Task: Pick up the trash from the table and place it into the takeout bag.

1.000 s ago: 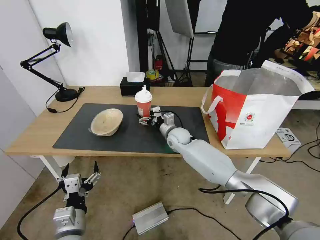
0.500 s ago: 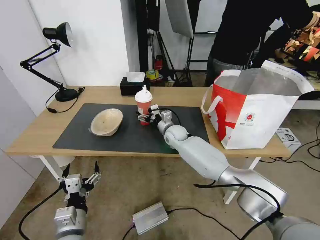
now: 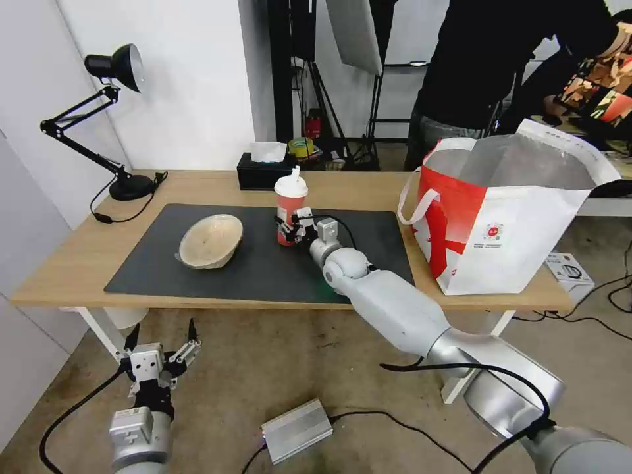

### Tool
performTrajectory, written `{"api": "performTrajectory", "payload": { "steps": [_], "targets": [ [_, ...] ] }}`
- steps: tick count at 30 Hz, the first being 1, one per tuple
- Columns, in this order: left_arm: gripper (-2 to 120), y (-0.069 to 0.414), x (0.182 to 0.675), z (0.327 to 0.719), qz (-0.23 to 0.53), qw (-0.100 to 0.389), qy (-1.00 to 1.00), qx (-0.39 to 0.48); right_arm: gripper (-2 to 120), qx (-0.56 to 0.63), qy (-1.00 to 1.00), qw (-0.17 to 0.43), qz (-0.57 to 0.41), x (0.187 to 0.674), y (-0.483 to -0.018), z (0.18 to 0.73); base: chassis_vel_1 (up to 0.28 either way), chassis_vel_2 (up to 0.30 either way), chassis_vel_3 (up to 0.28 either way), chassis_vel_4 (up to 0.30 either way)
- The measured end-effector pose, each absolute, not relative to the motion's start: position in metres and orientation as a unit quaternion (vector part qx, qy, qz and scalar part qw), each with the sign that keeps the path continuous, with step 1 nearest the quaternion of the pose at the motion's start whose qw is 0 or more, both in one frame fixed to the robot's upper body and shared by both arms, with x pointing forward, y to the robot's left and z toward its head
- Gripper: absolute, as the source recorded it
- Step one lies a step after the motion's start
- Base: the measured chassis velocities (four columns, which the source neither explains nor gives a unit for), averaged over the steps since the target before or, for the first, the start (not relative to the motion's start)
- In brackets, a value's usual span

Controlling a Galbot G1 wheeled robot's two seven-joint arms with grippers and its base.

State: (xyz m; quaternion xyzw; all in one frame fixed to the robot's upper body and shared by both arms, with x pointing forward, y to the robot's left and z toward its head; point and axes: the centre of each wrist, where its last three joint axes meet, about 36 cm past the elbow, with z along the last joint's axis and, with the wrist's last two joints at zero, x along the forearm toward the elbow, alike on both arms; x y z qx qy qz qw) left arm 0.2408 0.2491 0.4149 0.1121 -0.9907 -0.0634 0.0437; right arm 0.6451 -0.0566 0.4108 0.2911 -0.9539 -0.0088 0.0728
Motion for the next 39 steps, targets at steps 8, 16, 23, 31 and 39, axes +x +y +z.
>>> {"api": "performTrajectory", "payload": {
  "steps": [8,16,23,31,39],
  "targets": [
    [100,0.249,0.242,0.415,-0.064,0.043,-0.991,0.111,8,0.285,-0.956,0.070,-0.004,0.643,-0.063,0.413,0.000,0.000,0.000,0.000],
    [100,0.249,0.241,0.416,-0.066,0.041,-0.991,0.110,8,0.286,-0.956,0.068,-0.003,0.639,-0.067,0.415,0.000,0.000,0.000,0.000],
    [100,0.249,0.241,0.417,-0.066,0.041,-0.991,0.110,7,0.287,-0.956,0.063,0.000,0.632,-0.068,0.421,0.000,0.000,0.000,0.000],
    [100,0.249,0.240,0.421,-0.067,0.037,-0.991,0.110,7,0.293,-0.955,0.046,0.002,0.623,-0.077,0.455,0.000,0.000,0.000,0.000],
    [100,0.249,0.240,0.424,-0.070,0.034,-0.991,0.107,7,0.315,-0.949,0.010,0.011,0.616,-0.093,0.524,0.000,0.000,0.000,0.000]
  ]
}}
